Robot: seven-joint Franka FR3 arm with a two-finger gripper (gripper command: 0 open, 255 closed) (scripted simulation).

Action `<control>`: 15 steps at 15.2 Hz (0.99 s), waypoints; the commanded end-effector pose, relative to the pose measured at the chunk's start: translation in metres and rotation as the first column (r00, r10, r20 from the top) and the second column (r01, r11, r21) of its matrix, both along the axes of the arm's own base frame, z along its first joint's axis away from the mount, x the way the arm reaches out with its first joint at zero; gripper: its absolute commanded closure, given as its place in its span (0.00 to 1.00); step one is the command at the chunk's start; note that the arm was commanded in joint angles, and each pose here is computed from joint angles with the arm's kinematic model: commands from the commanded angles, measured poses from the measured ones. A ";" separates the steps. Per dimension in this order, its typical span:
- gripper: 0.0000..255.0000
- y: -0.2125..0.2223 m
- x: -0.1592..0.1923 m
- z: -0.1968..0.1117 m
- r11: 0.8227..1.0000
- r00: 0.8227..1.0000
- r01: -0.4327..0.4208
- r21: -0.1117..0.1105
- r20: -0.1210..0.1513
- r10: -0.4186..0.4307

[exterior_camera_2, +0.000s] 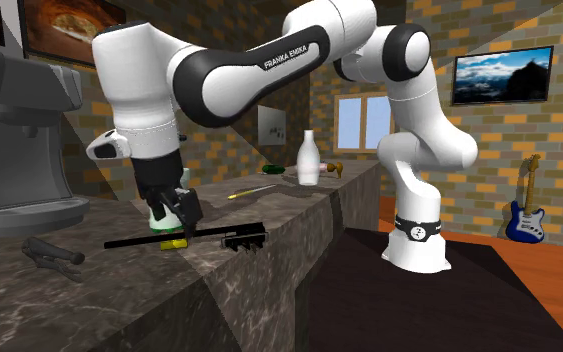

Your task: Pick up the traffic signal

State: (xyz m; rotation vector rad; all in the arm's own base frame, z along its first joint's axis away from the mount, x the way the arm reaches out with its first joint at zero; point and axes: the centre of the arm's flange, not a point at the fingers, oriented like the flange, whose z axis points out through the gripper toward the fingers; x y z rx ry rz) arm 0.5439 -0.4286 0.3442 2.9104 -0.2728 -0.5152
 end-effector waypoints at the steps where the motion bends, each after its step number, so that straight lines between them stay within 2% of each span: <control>1: 0.00 0.000 0.001 -0.010 1.000 1.000 0.000 0.000 0.000 0.000; 5: 0.00 0.000 0.001 -0.024 1.000 1.000 0.000 0.000 0.000 0.000; 6: 1.00 0.000 0.001 -0.024 1.000 1.000 0.000 0.000 0.000 0.000; 15: 1.00 0.000 0.001 -0.024 1.000 1.000 0.000 0.000 0.000 0.000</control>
